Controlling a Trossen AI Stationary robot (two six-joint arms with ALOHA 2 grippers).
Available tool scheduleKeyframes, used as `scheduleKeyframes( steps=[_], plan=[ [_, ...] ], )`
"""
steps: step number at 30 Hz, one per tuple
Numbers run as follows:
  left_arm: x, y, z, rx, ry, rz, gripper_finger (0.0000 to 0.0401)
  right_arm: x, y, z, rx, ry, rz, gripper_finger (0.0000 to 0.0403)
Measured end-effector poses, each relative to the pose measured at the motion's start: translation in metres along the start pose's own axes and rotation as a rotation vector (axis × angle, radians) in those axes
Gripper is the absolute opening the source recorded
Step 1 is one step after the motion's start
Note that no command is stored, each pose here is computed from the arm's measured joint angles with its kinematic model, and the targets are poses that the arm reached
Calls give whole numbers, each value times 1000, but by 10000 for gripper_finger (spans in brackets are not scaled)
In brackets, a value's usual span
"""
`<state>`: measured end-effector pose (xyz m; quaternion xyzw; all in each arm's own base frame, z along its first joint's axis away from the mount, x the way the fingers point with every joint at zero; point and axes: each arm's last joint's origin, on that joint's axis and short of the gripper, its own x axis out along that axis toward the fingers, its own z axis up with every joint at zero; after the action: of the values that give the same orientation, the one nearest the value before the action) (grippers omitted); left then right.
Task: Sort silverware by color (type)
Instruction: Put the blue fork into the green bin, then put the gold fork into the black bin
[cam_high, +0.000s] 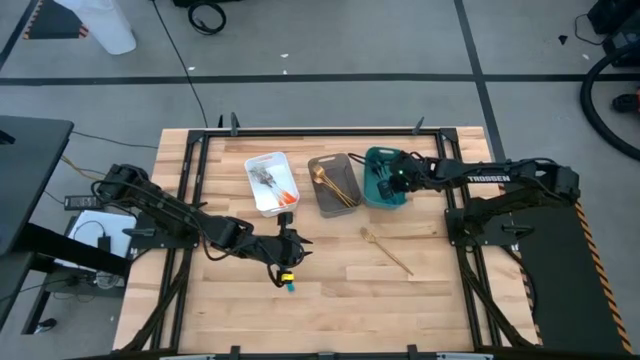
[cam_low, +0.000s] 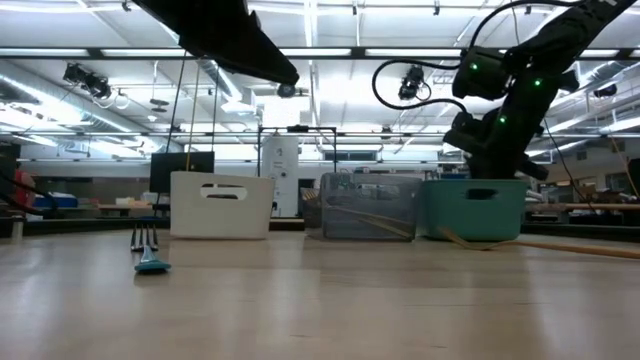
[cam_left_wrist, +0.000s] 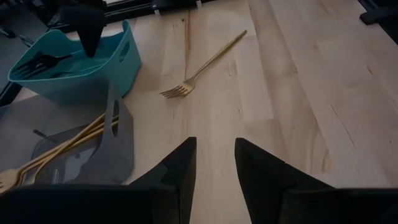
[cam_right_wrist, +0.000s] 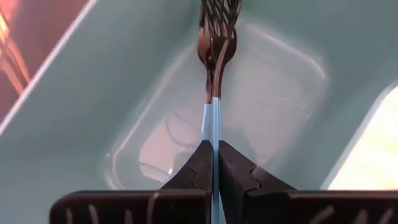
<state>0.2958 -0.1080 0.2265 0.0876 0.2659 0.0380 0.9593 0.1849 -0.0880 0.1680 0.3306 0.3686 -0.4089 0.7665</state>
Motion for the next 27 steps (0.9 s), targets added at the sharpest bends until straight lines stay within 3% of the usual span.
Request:
scheduleKeyframes(
  steps=[11,27],
  plan=[
    [0,0,-4,16,35,2,118,-1,-3,-7,-8,23,-84,20],
    [0,0,-4,-7,42,3,118,-1,-3,-5,-49,3,-104,87]
  ],
)
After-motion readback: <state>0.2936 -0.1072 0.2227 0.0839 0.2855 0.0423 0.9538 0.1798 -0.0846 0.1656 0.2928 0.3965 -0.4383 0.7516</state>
